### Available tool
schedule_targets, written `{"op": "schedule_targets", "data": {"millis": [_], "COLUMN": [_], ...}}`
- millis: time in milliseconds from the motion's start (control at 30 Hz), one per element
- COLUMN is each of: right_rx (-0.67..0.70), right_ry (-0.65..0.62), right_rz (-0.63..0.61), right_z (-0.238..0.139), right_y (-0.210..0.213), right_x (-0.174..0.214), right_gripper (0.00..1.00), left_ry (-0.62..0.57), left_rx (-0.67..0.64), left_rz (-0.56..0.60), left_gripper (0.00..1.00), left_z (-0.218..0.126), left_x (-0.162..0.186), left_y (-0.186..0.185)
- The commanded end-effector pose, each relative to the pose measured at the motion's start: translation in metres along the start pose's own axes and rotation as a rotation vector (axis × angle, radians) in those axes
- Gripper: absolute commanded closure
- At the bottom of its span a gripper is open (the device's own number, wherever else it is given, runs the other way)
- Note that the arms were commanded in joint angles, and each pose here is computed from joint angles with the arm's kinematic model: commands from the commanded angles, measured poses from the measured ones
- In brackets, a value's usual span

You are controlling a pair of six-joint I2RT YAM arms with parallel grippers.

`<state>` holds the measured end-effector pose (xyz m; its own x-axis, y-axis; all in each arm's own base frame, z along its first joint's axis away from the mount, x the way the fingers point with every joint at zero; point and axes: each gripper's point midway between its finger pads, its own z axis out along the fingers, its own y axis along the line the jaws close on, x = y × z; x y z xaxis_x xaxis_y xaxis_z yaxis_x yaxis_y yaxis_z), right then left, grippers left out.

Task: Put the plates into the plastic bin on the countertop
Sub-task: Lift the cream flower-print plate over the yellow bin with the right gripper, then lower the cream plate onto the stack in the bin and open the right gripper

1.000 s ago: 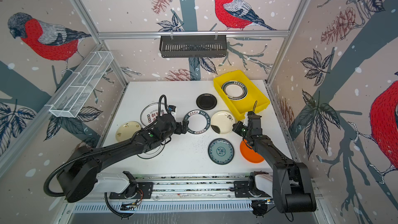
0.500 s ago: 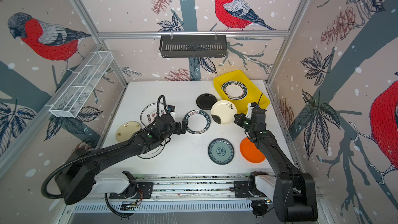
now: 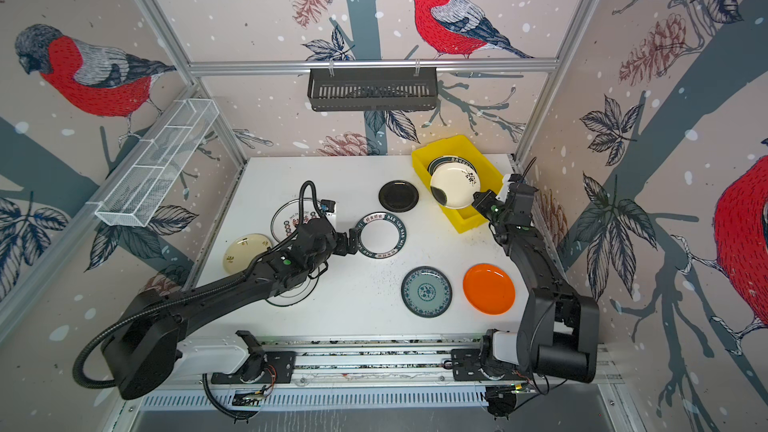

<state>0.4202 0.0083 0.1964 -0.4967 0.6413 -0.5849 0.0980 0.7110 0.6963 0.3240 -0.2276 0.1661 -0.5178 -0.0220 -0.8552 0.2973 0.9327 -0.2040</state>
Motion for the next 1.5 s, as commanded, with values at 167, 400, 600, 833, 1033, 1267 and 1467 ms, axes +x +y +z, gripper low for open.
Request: {"op": "schedule_targets", "data": {"millis": [167, 400, 600, 833, 1033, 1267, 1467], "right_rx": [0.088, 0.112, 0.189, 0.257, 0.302, 0.307, 0.259], "right_ry": [-0.092, -0.073, -0.055, -0.008, 0.021, 0.044, 0.08], "right_rz": [0.021, 0.044, 0.051, -0.008, 0.0, -0.001, -0.056], "right_z": [0.042, 0.1, 0.145, 0.183, 0.2, 0.213, 0.22], "right_y": [-0.026, -0.045, -0.071, -0.075, -0.089, -0.098, -0.078], "right_x": [-0.048, -0.068, -0.073, -0.061, -0.051, -0.046, -0.041], "right_gripper": [1.0, 1.0, 1.0, 1.0, 1.0, 0.9, 0.51], "left_ry": [-0.027, -0.012, -0.016, -0.011, 0.005, 0.016, 0.013], "left_rx": [-0.029, -0.047, -0.072, -0.097, -0.103, -0.118, -0.119], "left_rz": [0.033, 0.037, 0.044, 0.066, 0.072, 0.072, 0.074], "left_gripper": [0.02, 0.02, 0.02, 0.02, 0.02, 0.02, 0.02], "left_z": [0.001, 0.002, 0.0, 0.002, 0.005, 0.005, 0.005], "left_x": [-0.011, -0.005, -0.005, -0.005, 0.0, 0.003, 0.002], "left_y": [0.002, 0.006, 0.011, 0.015, 0.016, 0.019, 0.019]}}
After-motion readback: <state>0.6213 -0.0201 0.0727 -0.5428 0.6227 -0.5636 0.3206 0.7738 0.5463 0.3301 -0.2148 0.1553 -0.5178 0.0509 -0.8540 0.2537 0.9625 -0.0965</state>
